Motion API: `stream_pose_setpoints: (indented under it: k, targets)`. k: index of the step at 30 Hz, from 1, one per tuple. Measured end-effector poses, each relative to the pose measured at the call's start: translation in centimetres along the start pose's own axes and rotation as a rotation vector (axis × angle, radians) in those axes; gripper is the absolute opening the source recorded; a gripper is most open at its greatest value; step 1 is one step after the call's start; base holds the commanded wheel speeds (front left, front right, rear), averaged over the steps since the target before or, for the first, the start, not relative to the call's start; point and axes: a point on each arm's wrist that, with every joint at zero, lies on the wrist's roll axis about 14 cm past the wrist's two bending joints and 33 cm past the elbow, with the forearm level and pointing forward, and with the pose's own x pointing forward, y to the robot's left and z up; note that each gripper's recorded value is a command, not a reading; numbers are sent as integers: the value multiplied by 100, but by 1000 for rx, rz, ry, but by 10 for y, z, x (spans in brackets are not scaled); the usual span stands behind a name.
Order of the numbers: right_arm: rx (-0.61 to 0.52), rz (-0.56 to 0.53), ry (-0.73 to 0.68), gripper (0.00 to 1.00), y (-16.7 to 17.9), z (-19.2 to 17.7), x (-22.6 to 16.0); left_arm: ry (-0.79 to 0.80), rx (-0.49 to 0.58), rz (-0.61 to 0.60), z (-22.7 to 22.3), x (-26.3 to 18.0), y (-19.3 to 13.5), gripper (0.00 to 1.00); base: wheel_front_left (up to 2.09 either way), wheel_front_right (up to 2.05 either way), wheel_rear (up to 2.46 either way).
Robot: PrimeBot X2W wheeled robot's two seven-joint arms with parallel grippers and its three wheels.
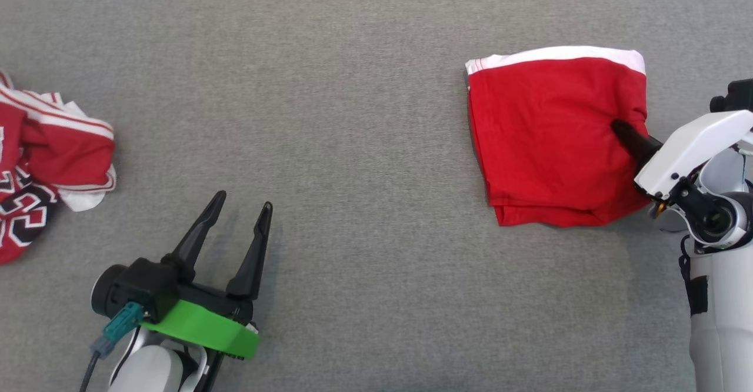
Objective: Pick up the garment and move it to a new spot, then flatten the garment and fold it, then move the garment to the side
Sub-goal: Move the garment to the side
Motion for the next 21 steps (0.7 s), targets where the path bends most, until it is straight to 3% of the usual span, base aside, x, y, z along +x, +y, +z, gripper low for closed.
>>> stream_pose_setpoints:
  k: [4,10,14,21]
  targets:
    - [29,-58,-55,0,-25,6,-19,-29,21,-82,9,14,-18,100,0,0,0]
    - [88,-245,-129,0,-99,6,-72,-39,18,-233,12,38,-61,100,0,0,0]
    - [104,-336,-193,0,-130,15,-101,-10,9,-306,5,50,-81,100,0,0,0]
    - [-43,-417,-272,0,-144,71,-108,51,-1,-344,-12,66,-86,100,0,0,0]
